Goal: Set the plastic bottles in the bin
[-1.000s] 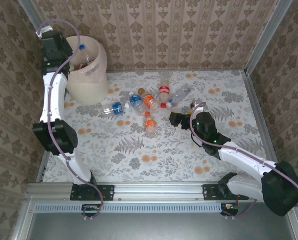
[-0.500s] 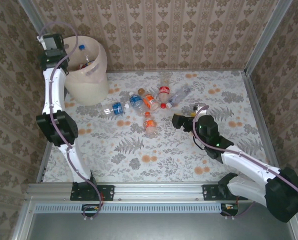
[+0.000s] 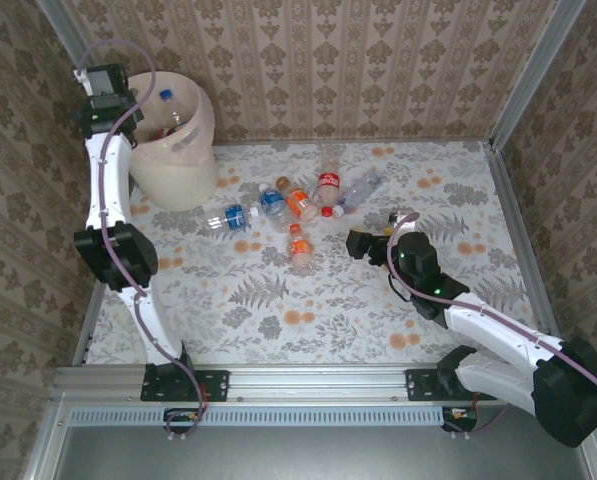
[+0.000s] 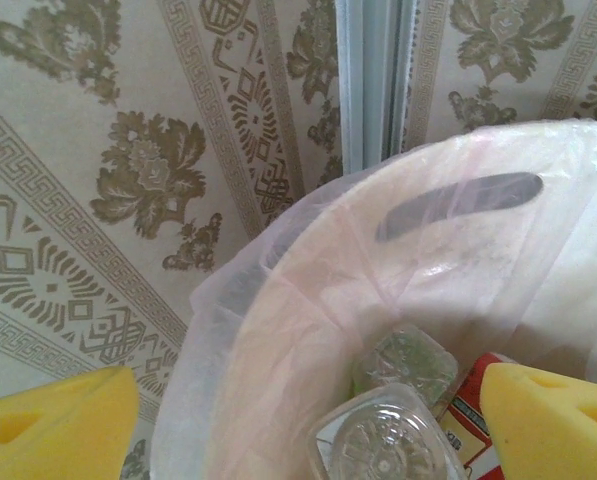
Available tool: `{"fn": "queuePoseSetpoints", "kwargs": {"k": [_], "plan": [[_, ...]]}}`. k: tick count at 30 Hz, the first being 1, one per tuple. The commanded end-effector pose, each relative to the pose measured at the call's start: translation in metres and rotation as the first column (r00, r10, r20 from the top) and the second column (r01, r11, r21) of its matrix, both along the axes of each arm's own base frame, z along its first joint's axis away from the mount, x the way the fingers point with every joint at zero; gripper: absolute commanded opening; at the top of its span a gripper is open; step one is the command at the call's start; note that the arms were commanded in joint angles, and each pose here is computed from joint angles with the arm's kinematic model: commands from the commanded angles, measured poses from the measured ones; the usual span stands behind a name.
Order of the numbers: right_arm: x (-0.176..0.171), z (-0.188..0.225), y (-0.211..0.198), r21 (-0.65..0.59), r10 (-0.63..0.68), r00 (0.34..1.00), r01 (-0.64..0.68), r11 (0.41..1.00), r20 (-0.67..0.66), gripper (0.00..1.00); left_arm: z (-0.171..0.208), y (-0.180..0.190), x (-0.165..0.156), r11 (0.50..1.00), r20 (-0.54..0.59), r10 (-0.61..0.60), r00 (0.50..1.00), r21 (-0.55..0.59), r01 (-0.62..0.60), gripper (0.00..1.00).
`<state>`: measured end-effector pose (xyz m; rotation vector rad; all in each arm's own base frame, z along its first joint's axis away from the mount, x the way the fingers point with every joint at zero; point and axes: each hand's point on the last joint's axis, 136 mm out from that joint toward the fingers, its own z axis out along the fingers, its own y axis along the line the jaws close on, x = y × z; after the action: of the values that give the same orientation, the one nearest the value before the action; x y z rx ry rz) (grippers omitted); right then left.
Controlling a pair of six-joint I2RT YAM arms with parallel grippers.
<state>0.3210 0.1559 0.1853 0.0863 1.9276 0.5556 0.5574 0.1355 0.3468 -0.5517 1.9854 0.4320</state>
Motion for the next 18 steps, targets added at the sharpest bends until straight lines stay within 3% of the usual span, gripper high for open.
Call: {"fn": "queuePoseSetpoints", "kwargs": {"k": [1,5,12,18], "plan": [[-0.002,-0.003,-0.004,-0.006,-0.019,1.0,0.019,1.0,-0.001,1.0,0.035,-0.018,-0.011,0.999,0.074,-0.043,0.996,-0.029,0.045,0.93],[-0.002,-0.004,-0.004,-0.006,-0.022,1.0,0.022,1.0,-0.004,1.0,0.041,-0.04,-0.01,0.993,0.09,-0.103,0.991,-0.054,0.108,1.0],[-0.001,-0.01,-0.007,-0.017,-0.04,0.999,0.04,0.999,-0.009,1.0,0.055,-0.088,-0.013,0.964,0.137,-0.237,0.962,-0.088,0.25,1.0],[0.001,-0.017,-0.01,-0.046,-0.053,0.998,0.052,0.998,-0.019,1.0,0.067,-0.133,-0.034,0.919,0.216,-0.336,0.917,-0.139,0.37,1.0]]}}
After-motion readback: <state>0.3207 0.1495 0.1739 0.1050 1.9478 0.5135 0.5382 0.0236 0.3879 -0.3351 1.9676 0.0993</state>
